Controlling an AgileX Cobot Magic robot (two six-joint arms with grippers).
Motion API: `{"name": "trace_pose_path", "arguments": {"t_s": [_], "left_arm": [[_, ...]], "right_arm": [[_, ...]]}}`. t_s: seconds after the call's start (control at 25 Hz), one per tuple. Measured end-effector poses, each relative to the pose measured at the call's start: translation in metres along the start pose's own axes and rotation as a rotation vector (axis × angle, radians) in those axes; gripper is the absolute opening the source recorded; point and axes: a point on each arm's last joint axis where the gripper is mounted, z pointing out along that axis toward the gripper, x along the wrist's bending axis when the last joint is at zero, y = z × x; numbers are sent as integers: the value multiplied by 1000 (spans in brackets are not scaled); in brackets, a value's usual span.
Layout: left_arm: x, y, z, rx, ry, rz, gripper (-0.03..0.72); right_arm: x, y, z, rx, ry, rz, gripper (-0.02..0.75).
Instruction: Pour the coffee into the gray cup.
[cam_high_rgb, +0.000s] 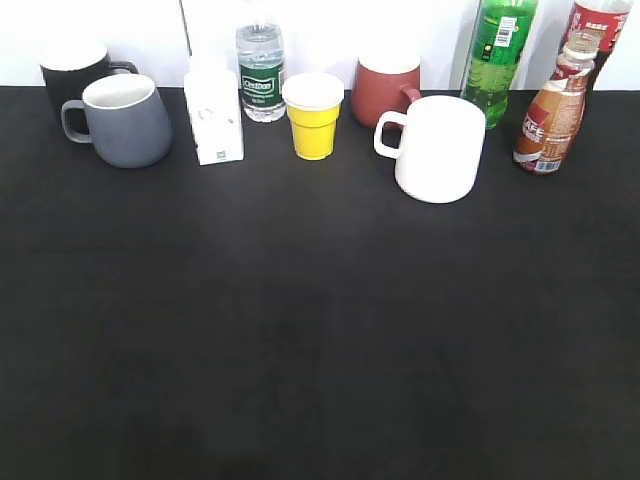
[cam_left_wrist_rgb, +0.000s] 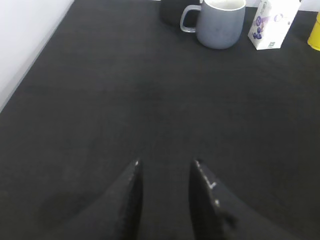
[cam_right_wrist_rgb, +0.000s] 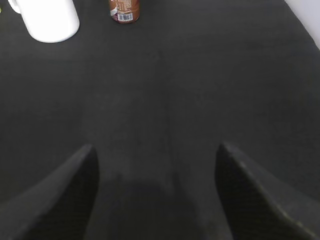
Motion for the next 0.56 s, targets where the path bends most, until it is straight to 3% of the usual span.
{"name": "trace_pose_path", "arguments": {"t_s": [0.56], "left_arm": [[0, 0, 0, 0, 0, 0, 242]], "right_arm": [[0, 0, 0, 0, 0, 0, 566]]}}
